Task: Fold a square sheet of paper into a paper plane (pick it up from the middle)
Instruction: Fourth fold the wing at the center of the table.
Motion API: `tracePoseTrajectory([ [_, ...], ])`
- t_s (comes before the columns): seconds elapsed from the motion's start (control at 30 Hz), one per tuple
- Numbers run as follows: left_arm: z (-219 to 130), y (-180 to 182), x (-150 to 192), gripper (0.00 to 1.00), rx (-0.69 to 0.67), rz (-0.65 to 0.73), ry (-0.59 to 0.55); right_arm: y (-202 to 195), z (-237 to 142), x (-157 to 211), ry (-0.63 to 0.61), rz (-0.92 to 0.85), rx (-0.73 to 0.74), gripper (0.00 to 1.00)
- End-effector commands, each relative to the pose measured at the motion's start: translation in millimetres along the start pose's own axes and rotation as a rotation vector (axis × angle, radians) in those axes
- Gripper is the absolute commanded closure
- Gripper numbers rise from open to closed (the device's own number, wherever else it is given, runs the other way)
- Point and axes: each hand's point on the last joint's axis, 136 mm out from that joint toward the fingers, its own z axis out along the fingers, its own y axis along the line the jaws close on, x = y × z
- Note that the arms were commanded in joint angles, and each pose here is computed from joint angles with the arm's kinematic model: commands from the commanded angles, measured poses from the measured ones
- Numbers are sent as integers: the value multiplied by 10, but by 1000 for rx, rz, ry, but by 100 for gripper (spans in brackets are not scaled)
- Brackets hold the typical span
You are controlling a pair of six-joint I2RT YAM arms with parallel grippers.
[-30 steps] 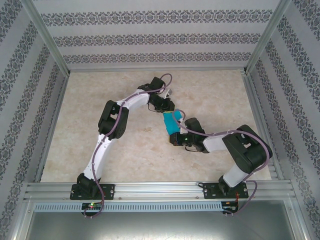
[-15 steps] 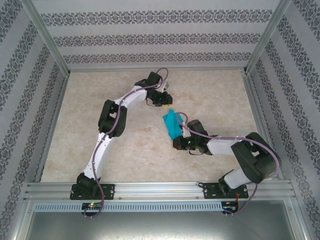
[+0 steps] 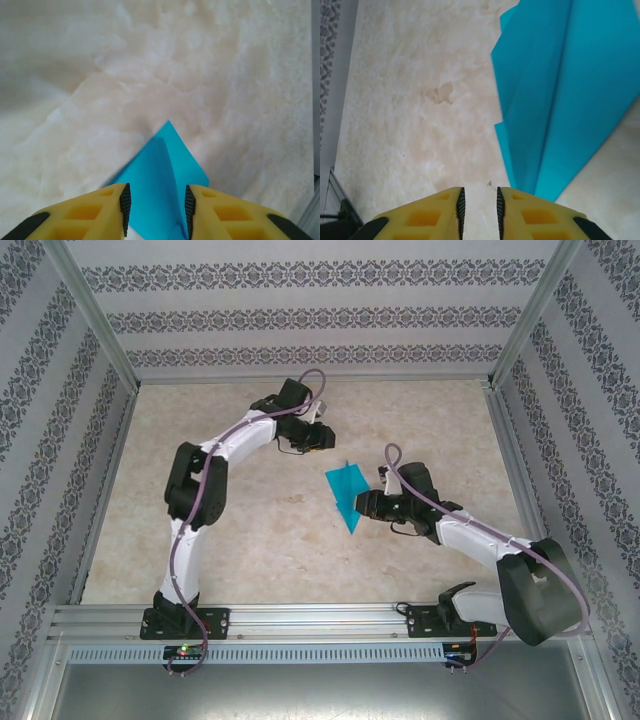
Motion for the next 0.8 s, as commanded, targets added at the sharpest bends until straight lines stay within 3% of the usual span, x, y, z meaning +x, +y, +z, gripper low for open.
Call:
tracePoseTrajectory([
  [0.0,-88,-80,151,59,26,8,-21,5,22,-88,23,-11,-9,71],
  [0.2,-30,-253,526,55,94,-23,11,-50,226,-136,69,12,-31,69],
  [0.43,279,-415,784,55,125,-15,87,-167,418,-96,107,54,-39,69],
  [0.77,559,-277,984,60,92,-6,170,-227,511,-50,130,67,-48,71],
])
